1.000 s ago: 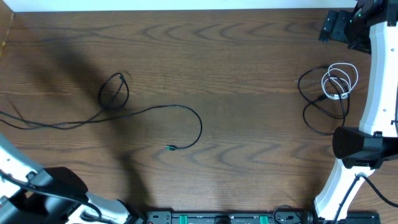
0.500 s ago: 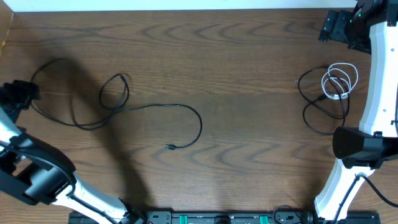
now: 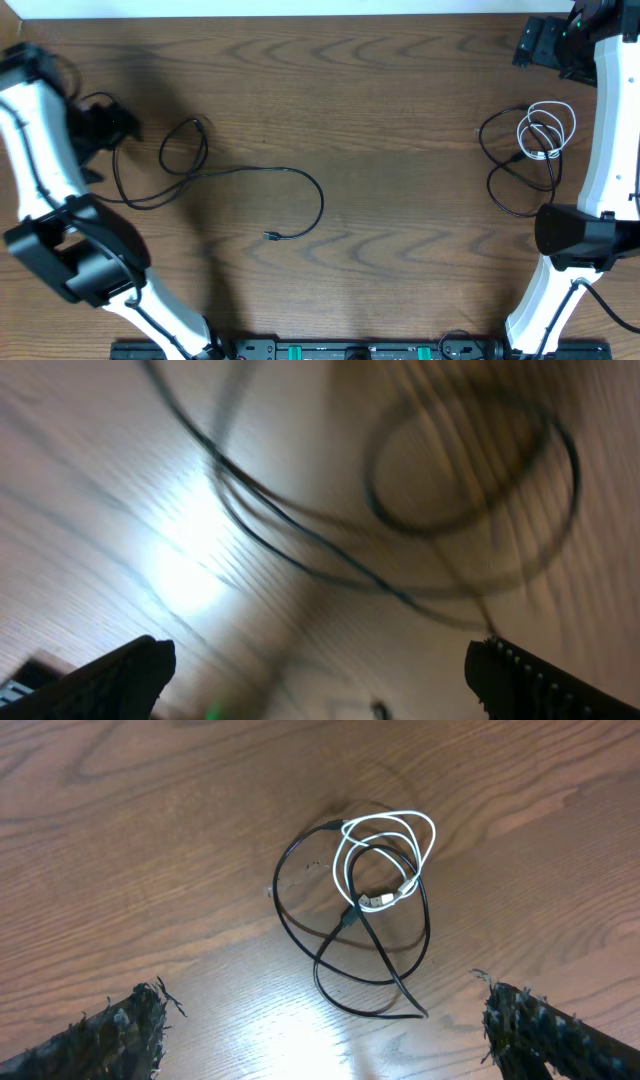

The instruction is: Untangle cables

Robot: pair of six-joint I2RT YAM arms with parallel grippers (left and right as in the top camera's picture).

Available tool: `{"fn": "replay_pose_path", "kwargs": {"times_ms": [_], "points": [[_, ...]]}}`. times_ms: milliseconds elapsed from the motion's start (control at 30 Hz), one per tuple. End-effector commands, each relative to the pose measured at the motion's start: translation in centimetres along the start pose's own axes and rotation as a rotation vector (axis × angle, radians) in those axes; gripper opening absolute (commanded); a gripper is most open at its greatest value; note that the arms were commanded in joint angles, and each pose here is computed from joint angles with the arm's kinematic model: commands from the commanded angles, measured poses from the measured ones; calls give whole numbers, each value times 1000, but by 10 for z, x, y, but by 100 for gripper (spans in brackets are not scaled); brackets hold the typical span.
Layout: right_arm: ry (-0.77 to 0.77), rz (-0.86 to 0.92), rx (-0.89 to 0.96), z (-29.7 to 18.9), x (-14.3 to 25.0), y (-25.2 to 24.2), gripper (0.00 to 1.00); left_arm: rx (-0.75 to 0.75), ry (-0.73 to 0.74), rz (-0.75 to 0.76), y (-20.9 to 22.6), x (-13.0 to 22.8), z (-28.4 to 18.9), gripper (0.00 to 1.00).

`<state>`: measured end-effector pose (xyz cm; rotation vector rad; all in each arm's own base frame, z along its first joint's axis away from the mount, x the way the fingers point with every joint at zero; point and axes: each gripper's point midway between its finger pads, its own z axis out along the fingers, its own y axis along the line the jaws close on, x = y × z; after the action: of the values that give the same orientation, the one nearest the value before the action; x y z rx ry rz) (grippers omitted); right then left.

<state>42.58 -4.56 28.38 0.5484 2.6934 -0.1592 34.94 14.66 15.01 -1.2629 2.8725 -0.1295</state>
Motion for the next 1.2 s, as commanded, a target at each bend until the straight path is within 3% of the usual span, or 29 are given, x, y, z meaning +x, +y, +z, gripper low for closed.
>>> {"fn": "replay_pose_path", "kwargs": {"times_ms": [0,233,567,1000,1100,1167], "points": [[6,-12,2,2,1,2,99,-8,44,189,-35,31,7,98],[6,-12,2,2,1,2,99,-87,117,487,-76,85,46,98],[6,-12,2,2,1,2,99,-140,97,585,-97,115,98,98],[6,-12,2,2,1,2,99,-107,-65,905,-124,90,120,98],[6,-12,2,2,1,2,99,-193,-99,958,-114,78,119,93],[6,-12,2,2,1,2,99,-227,-109,956,-110,73,119,85]]}}
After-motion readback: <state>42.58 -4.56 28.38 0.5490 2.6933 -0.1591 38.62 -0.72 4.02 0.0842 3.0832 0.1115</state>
